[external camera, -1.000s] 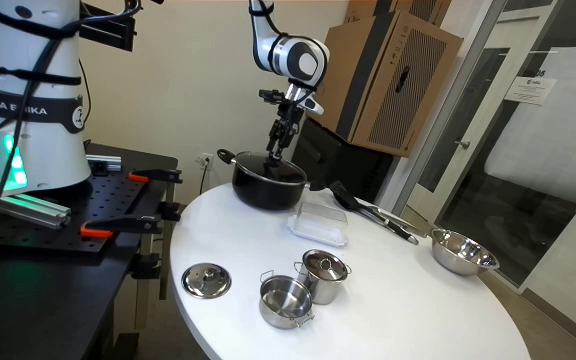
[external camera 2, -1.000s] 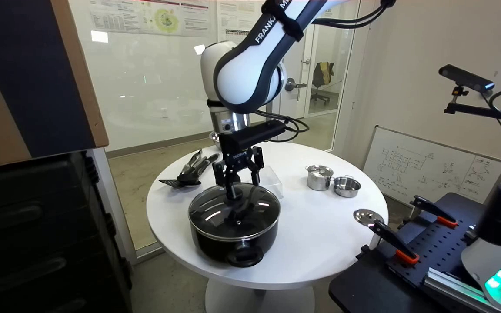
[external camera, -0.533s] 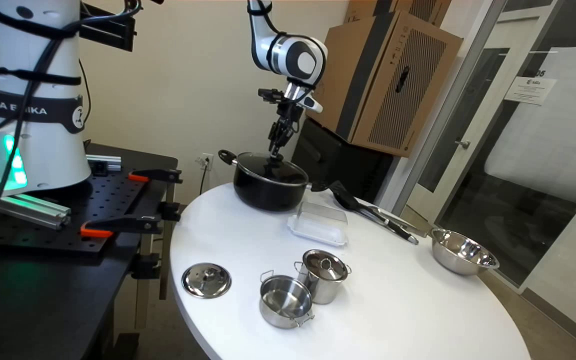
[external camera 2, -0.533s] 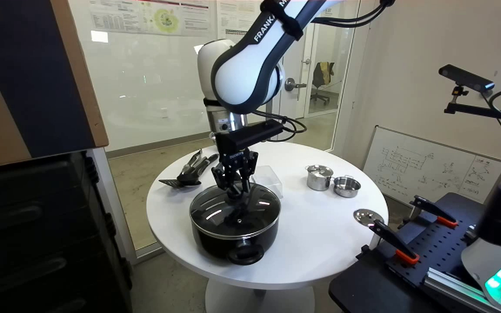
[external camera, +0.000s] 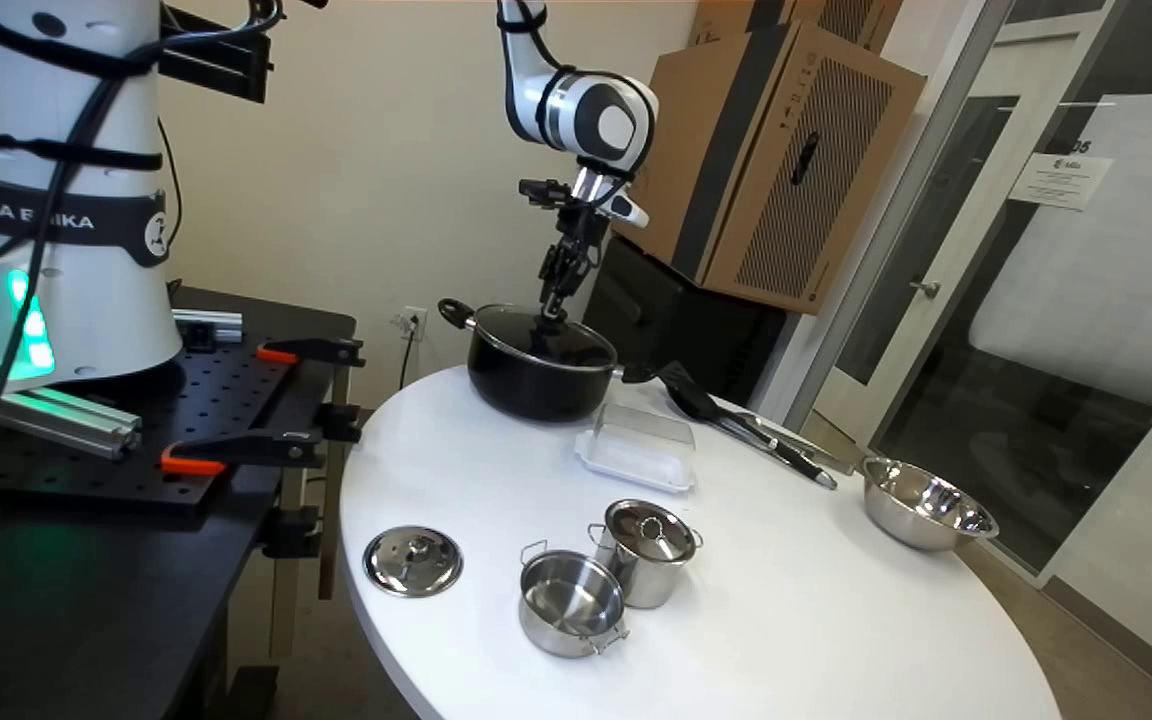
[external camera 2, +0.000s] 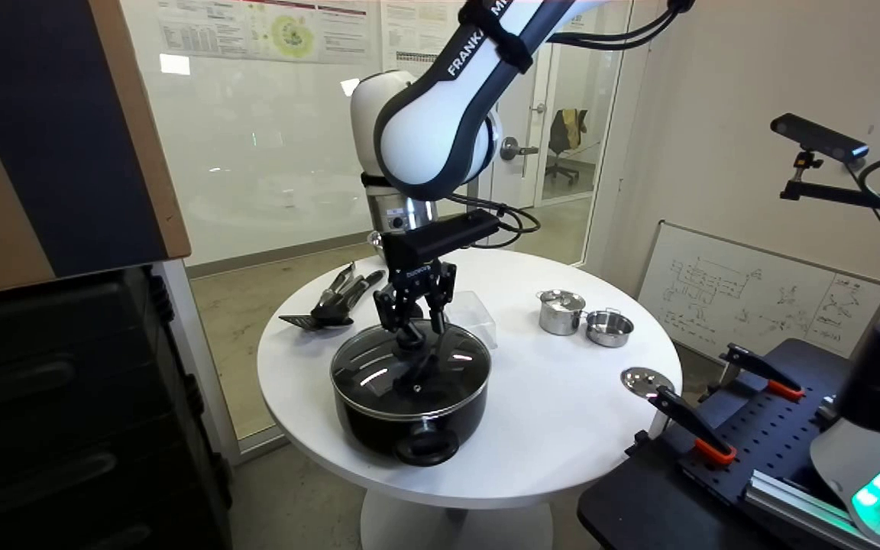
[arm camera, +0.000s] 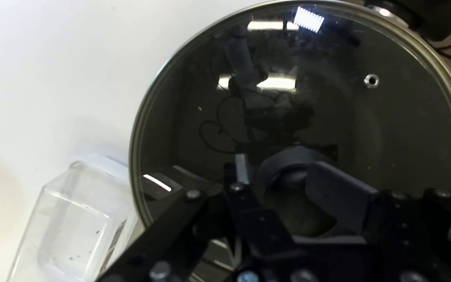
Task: Place the lid on the table
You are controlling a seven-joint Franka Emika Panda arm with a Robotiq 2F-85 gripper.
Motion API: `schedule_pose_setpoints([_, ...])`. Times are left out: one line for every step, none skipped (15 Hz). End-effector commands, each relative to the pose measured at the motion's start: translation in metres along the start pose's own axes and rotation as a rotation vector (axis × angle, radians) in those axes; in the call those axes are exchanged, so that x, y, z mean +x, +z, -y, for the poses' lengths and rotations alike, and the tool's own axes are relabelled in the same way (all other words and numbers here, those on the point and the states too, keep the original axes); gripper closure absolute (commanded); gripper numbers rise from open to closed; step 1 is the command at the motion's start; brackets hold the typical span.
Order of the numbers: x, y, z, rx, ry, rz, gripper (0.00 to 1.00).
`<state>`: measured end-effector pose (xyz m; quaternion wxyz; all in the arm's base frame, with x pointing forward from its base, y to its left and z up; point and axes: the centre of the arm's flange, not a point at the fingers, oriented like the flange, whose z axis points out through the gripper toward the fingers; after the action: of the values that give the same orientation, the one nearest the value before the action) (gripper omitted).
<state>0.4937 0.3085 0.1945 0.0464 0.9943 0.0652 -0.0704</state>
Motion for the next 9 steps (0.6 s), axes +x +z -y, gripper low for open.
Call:
schedule_pose_setpoints([0.0051,0.0035,0.0023,-0.008,-0.002,-0.019,0.26])
schedule_pose_setpoints([0.0055,0.0035,0.0022,-0.008,-0.002,-0.02,0.19])
schedule_pose_setpoints([0.0059,0.0029,0.0028,-0.008,-0.003,-0.021,0.11])
schedule_pose_setpoints([0.0061,0.0026,0.0031,-0.008,-0.004,-0.022,0.04])
schedule_pose_setpoints([0.0065,0.0027,0.0037,-0.008,-0.005,-0.023,0.0])
schedule_pose_setpoints([0.0069,0.0034,0.0039,-0.009,-0.005,-0.024,0.0])
schedule_pose_setpoints([0.0081,0.0044,0.0041,-0.009,-0.005,-0.024,0.0])
schedule_pose_setpoints([0.0091,0.0056,0.0046,-0.01,-0.005,-0.025,0.0])
schedule_pose_setpoints([0.0105,0.0073,0.0051,-0.011,-0.004,-0.025,0.0])
